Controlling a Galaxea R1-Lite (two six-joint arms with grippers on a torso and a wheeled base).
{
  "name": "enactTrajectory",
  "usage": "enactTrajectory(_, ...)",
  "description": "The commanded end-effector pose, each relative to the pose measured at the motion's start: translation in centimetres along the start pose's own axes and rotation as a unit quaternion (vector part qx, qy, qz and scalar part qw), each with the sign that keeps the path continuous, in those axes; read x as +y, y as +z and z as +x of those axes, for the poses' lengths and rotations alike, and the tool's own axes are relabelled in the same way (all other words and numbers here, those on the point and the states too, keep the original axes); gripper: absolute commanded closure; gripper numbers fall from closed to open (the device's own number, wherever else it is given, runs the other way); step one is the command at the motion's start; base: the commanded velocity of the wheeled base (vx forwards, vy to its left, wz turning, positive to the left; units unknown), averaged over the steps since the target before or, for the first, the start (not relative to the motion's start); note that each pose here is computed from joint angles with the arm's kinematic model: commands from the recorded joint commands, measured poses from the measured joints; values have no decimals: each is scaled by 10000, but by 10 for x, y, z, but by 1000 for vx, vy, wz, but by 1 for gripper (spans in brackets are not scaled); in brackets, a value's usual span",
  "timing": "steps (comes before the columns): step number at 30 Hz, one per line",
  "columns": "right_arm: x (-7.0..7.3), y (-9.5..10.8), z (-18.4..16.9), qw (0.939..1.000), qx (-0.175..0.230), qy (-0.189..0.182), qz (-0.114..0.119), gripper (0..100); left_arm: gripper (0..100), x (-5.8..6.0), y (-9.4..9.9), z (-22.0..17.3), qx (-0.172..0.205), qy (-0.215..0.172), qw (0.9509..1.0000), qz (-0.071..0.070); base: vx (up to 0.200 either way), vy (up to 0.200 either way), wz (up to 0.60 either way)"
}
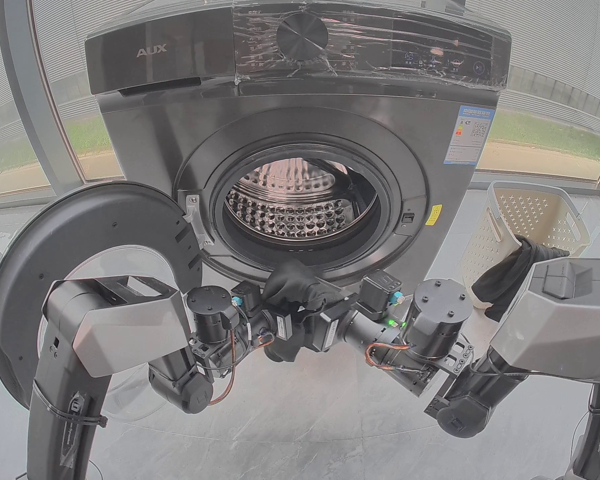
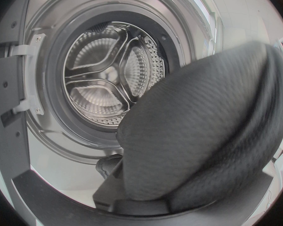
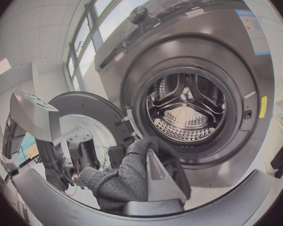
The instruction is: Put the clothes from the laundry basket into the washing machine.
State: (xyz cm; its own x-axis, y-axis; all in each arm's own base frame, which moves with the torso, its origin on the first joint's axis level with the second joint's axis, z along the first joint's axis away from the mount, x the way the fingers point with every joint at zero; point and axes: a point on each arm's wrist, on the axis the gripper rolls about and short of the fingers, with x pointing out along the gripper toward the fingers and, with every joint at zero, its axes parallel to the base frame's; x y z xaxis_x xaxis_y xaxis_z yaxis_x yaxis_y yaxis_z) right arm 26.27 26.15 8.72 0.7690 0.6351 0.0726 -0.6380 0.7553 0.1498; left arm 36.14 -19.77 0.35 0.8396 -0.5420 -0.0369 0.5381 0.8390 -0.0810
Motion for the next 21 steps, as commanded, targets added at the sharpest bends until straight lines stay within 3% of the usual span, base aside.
enactTrajectory(1,-17,-10,-11,9990,332,-284,-4,100,100,9,21,-2,-281,144,9995,-4,0,0,0)
enactTrajectory(4,-21,-15,-17,9982,475,-352,-2,100,100,10,28,-5,-336,154,9993,-15,0,0,0)
enactTrajectory(9,-27,-35,-38,9929,1041,-577,-53,100,100,2,55,-18,-545,68,9984,-142,0,0,0)
enactTrajectory(17,-28,-36,-41,9925,1080,-568,-47,100,100,-14,79,-33,-713,-105,9973,-171,0,0,0)
enactTrajectory(18,-27,-37,-41,9925,1090,-554,-48,0,100,-14,80,-35,-728,-107,9971,-177,0,0,0)
enactTrajectory(21,-26,-37,-41,9924,1099,-548,-51,0,100,-15,82,-35,-750,-117,9970,-176,0,0,0)
